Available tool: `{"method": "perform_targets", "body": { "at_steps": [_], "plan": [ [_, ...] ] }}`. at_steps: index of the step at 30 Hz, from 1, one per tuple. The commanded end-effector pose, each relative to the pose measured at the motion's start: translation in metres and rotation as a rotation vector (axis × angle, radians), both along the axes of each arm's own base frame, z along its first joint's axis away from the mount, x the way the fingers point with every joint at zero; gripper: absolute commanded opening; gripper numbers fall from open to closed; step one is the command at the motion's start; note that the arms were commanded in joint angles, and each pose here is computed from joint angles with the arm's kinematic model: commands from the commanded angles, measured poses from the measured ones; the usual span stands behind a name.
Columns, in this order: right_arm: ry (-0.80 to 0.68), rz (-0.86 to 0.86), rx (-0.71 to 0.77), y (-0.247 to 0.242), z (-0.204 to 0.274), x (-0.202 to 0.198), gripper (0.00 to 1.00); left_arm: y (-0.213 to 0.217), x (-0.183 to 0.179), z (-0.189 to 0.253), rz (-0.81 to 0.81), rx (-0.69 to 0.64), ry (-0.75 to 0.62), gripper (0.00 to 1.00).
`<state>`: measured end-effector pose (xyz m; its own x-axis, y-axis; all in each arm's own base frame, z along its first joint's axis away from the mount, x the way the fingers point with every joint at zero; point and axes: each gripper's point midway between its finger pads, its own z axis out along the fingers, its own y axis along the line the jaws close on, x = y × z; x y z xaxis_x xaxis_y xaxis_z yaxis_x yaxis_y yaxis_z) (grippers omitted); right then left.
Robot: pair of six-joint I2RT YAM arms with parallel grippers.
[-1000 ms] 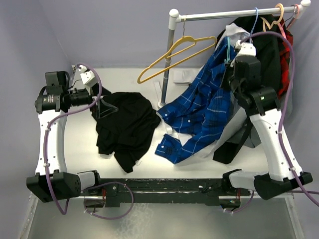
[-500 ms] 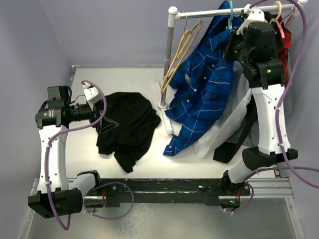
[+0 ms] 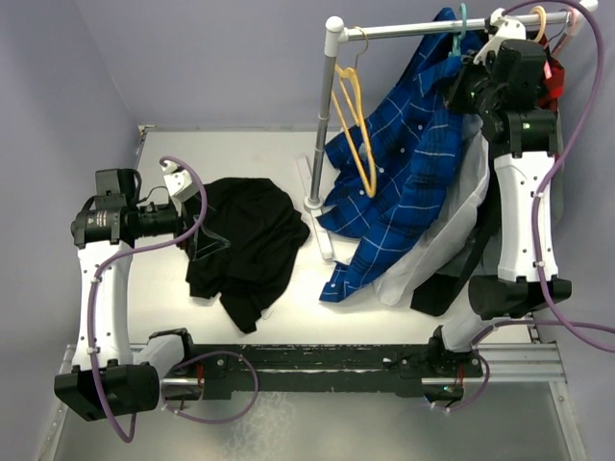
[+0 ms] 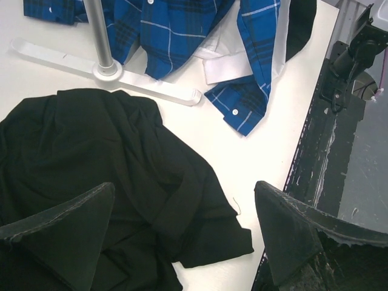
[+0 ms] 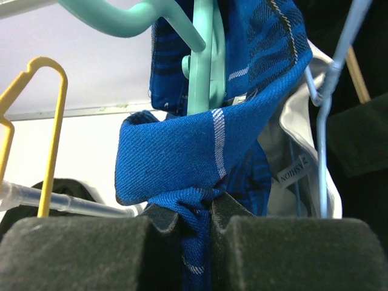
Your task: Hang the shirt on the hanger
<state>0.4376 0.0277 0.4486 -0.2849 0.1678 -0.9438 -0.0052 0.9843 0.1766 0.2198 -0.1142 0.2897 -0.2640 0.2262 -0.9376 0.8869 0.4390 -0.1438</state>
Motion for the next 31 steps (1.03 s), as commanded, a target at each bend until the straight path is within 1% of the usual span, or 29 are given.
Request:
{"method": "perform_targets", "body": {
  "at_steps": [1,4,6,9,12,13,14,15,16,17,19,23,25,27,29,31],
  "plan": [
    [-0.141,0.086,0.034,0.015,0.034,0.013,0.0,-0.002,0.001,0.0,-0.019,-0.015,-0.014,1.0],
    [-0.112,0.139,0.052,0.025,0.019,0.017,0.0,-0.001,0.005,-0.004,0.0,-0.017,0.008,0.99],
    [-0.089,0.164,0.062,0.03,0.007,0.018,0.0,0.003,0.012,-0.006,0.043,-0.007,0.026,0.99],
    [-0.067,0.161,0.055,0.029,-0.006,0.02,0.0,0.013,0.025,-0.01,0.16,0.011,0.073,0.99],
    [-0.044,0.143,0.039,0.025,-0.016,0.021,0.01,0.031,0.043,-0.017,0.343,0.042,0.144,1.0],
    [-0.041,0.138,0.037,0.024,-0.017,0.021,0.13,0.039,0.048,-0.019,0.406,0.06,0.162,1.0],
    [-0.044,0.134,0.035,0.023,-0.015,0.02,0.34,0.046,0.052,-0.023,0.462,0.079,0.176,0.99],
    [-0.052,0.124,0.033,0.021,-0.012,0.018,0.72,0.053,0.055,-0.025,0.518,0.095,0.185,0.99],
    [-0.063,0.109,0.032,0.019,-0.008,0.014,0.97,0.061,0.058,-0.027,0.566,0.113,0.187,0.99],
    [-0.08,0.08,0.027,0.014,0.0,0.008,1.0,0.066,0.059,-0.028,0.604,0.128,0.189,0.99],
    [-0.148,-0.006,-0.012,-0.004,0.025,-0.007,1.0,0.074,0.06,-0.031,0.651,0.152,0.188,1.0],
    [-0.298,-0.069,-0.021,-0.017,0.076,-0.059,1.0,0.079,0.06,-0.043,0.684,0.166,0.205,1.0],
    [-0.342,-0.064,-0.022,-0.017,0.091,-0.079,1.0,0.079,0.059,-0.047,0.686,0.16,0.216,0.99],
    [-0.379,-0.035,-0.021,-0.012,0.104,-0.098,1.0,0.084,0.057,-0.047,0.68,0.167,0.19,1.0],
    [-0.418,0.001,-0.012,-0.007,0.116,-0.116,1.0,0.091,0.057,-0.043,0.703,0.177,0.155,0.99],
    [-0.451,0.026,-0.003,-0.002,0.123,-0.133,1.0,0.097,0.058,-0.039,0.739,0.159,0.156,1.0]
  ]
}}
